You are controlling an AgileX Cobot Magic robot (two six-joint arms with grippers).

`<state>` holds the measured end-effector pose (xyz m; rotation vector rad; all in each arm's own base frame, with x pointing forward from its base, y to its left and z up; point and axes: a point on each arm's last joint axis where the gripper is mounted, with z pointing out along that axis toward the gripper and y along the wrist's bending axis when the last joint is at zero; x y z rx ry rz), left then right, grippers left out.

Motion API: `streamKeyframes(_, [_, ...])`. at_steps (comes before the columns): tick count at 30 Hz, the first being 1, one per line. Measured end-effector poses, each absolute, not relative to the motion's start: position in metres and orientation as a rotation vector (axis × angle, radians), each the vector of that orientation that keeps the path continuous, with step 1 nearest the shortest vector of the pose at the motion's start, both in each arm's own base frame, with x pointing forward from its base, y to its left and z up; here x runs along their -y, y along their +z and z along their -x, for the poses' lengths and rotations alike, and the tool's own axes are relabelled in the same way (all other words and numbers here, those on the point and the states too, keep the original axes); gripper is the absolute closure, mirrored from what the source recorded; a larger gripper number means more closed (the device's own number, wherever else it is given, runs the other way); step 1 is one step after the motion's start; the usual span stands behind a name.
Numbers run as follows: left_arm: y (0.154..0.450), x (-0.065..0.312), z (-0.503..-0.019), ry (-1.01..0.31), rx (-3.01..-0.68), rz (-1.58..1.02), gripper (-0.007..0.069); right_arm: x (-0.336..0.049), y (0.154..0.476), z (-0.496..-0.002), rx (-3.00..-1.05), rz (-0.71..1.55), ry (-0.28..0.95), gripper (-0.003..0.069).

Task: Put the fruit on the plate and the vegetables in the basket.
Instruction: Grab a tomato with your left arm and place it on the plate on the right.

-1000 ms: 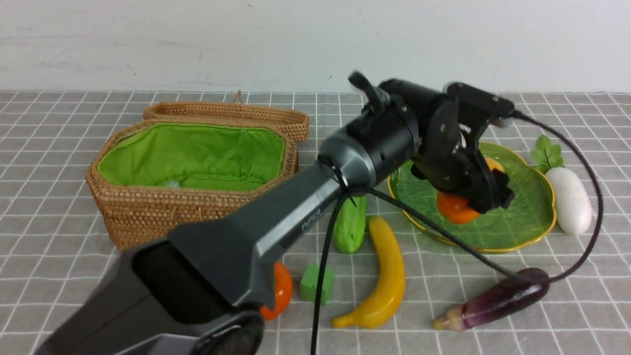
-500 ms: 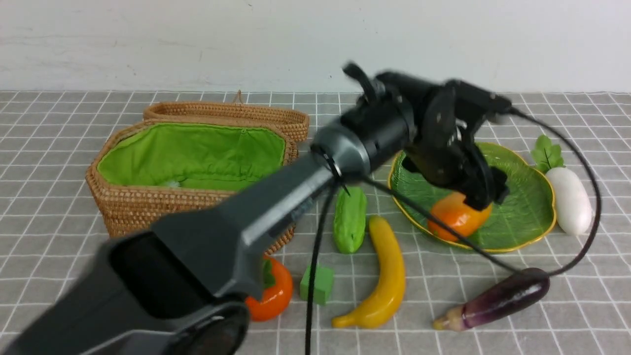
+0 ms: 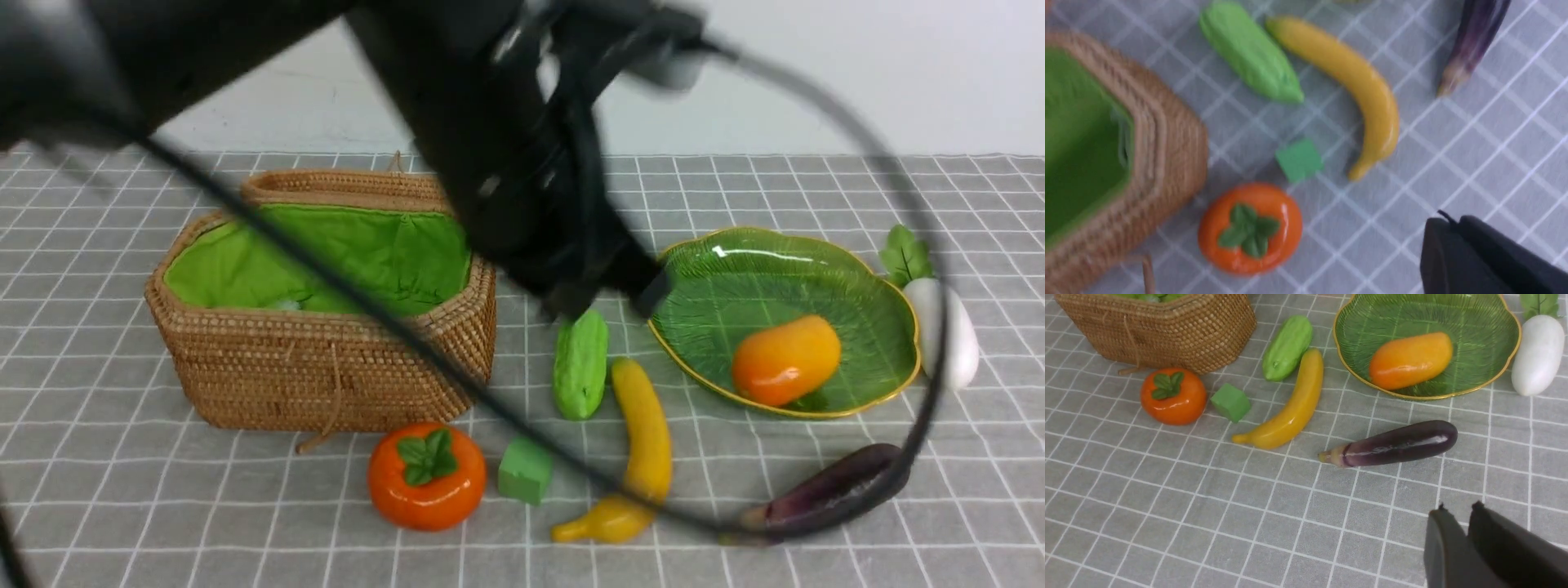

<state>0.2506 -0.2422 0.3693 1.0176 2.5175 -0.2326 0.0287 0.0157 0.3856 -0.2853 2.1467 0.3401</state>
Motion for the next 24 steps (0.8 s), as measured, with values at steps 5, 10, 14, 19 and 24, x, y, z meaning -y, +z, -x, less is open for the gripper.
streamKeyframes(5, [0.294,0.221,-0.235,-0.073,-2.689,-1.064,0.0636,-0.016,0.386,-0.029,-2.146,0.288,0.338,0.056])
streamKeyframes(10, [0.252,0.21,-0.236,0.031,-2.614,-1.037,0.0506,-0.016,0.382,-0.031,-2.154,0.289,0.337,0.0557])
streamKeyframes(14, [0.241,0.209,-0.24,0.041,-2.542,-1.003,0.0369,-0.018,0.372,-0.034,-2.183,0.292,0.335,0.0557])
streamKeyframes(19, [0.234,0.212,-0.247,0.048,-2.486,-0.96,0.0148,-0.022,0.363,-0.039,-2.199,0.292,0.358,0.0557])
streamKeyframes(24, [0.204,0.218,-0.258,0.119,-2.527,-0.95,0.0057,-0.024,0.364,-0.04,-2.166,0.305,0.382,0.0557])
